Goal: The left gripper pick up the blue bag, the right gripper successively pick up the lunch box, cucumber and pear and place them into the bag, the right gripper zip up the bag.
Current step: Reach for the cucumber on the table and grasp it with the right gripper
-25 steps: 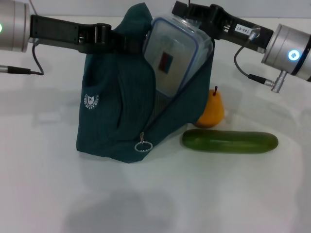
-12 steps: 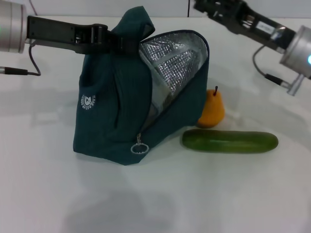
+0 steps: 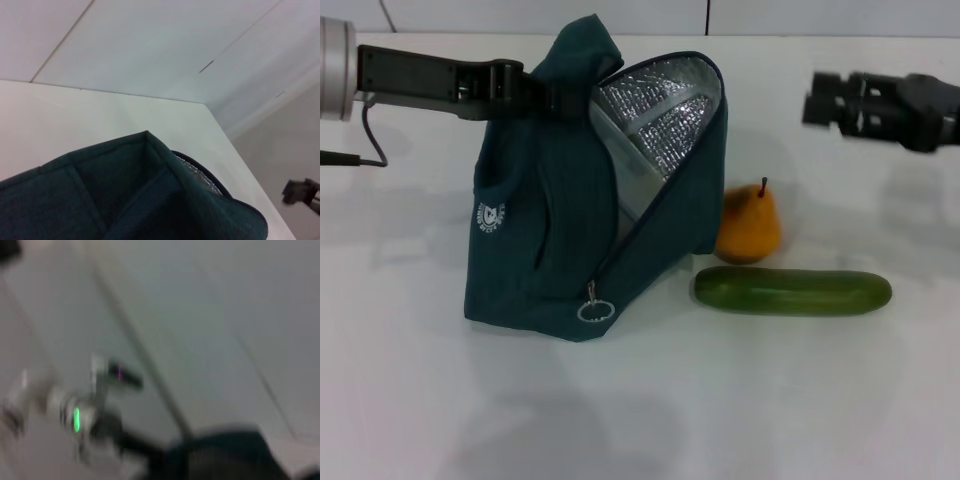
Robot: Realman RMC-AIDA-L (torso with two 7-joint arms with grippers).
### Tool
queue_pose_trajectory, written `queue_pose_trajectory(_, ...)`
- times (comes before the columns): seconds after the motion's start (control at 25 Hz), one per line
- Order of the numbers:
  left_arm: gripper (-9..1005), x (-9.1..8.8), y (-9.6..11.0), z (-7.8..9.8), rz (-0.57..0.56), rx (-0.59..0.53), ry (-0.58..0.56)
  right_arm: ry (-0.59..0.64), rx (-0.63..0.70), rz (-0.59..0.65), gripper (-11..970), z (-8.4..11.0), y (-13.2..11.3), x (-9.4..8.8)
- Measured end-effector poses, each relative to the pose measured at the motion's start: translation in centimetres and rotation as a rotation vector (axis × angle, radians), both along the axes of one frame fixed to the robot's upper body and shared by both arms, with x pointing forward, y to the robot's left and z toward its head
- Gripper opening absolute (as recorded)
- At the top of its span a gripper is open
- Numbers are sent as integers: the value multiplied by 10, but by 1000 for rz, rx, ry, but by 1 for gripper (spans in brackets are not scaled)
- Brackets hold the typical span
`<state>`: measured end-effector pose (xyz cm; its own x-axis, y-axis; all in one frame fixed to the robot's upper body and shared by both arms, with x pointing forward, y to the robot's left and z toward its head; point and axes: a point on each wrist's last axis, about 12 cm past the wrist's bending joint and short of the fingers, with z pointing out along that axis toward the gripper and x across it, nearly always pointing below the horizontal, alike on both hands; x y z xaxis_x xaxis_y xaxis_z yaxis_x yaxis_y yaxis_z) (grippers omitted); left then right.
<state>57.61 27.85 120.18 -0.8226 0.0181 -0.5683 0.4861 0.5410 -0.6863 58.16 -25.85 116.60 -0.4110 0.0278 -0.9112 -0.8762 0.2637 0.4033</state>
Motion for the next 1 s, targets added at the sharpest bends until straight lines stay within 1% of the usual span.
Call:
queue_pose_trajectory(0.04, 43, 0, 0, 0, -2, 1, -1, -17, -63, 27, 664, 7, -2, 1)
queue_pose_trajectory(0.08, 43, 0, 0, 1, -3, 2, -3, -30, -161, 72, 672, 15, -4, 2)
queue_pose_trajectory(0.12, 43, 0, -1, 1, -5, 3, -6, -44, -224, 99, 679, 22, -4, 4)
queue_pose_trajectory(0.2, 43, 0, -1, 2, -6, 5, -10, -79, -398, 173, 694, 35, -4, 5)
queue_pose_trajectory(0.32, 43, 0, -2, 3, -9, 5, -14, -142, -625, 265, 716, 47, 1, 5)
queue_pose_trajectory(0.4, 43, 0, -2, 3, -11, 6, -16, -181, -745, 304, 731, 53, 7, 4)
queue_pose_trajectory(0.48, 43, 0, -2, 3, -12, 5, -17, -198, -832, 335, 745, 55, 12, 4)
queue_pose_trajectory(0.6, 43, 0, -3, 3, -12, 4, -17, -215, -895, 370, 768, 58, 19, 6)
queue_pose_trajectory(0.72, 43, 1, -5, 3, -15, 2, -20, -236, -905, 393, 790, 53, 25, 7)
queue_pose_trajectory(0.84, 43, 2, -6, 4, -18, 1, -21, -239, -932, 422, 826, 43, 35, 8)
queue_pose_trajectory(1.0, 43, 2, -7, 4, -17, 3, -18, -220, -1015, 463, 885, 24, 51, 8)
